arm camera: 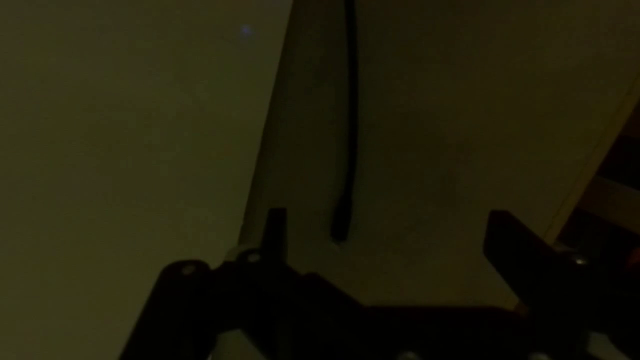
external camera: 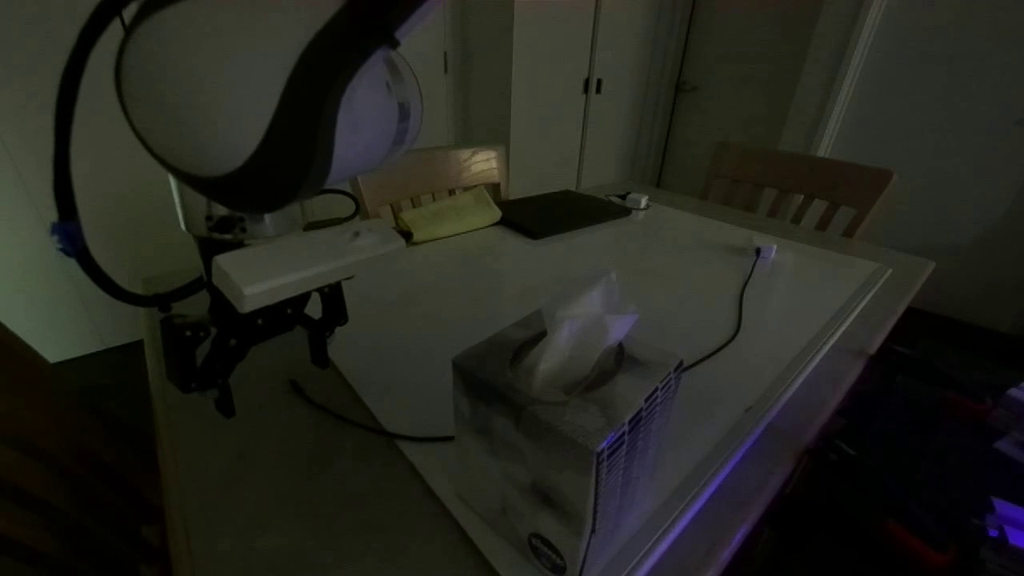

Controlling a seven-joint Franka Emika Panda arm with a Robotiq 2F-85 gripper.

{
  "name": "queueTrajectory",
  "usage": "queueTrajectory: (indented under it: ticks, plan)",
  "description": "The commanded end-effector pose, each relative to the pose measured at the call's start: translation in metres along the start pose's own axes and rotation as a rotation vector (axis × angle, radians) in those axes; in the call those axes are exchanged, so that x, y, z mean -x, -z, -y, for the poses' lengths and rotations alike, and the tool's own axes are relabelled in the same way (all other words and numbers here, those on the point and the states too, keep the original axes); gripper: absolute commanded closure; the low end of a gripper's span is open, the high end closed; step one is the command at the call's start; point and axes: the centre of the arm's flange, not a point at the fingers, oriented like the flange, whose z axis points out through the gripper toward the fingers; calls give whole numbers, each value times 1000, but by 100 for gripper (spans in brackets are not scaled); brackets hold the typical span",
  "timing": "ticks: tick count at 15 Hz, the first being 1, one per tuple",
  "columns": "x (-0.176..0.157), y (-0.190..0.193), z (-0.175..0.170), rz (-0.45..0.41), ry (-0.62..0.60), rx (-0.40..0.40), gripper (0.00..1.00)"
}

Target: Loop the cable

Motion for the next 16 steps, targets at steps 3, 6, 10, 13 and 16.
queueTrajectory:
  ticks: [3, 6, 10, 13, 16]
  plan:
    - [14, 7, -8, 20, -28, -9, 0]
    - [18, 0, -10, 26, -37, -8, 0]
    - [24, -4, -9, 28, -38, -5, 16]
    - [26, 1, -9, 22, -39, -3, 42]
    - [28, 2, -9, 21, -39, -2, 62]
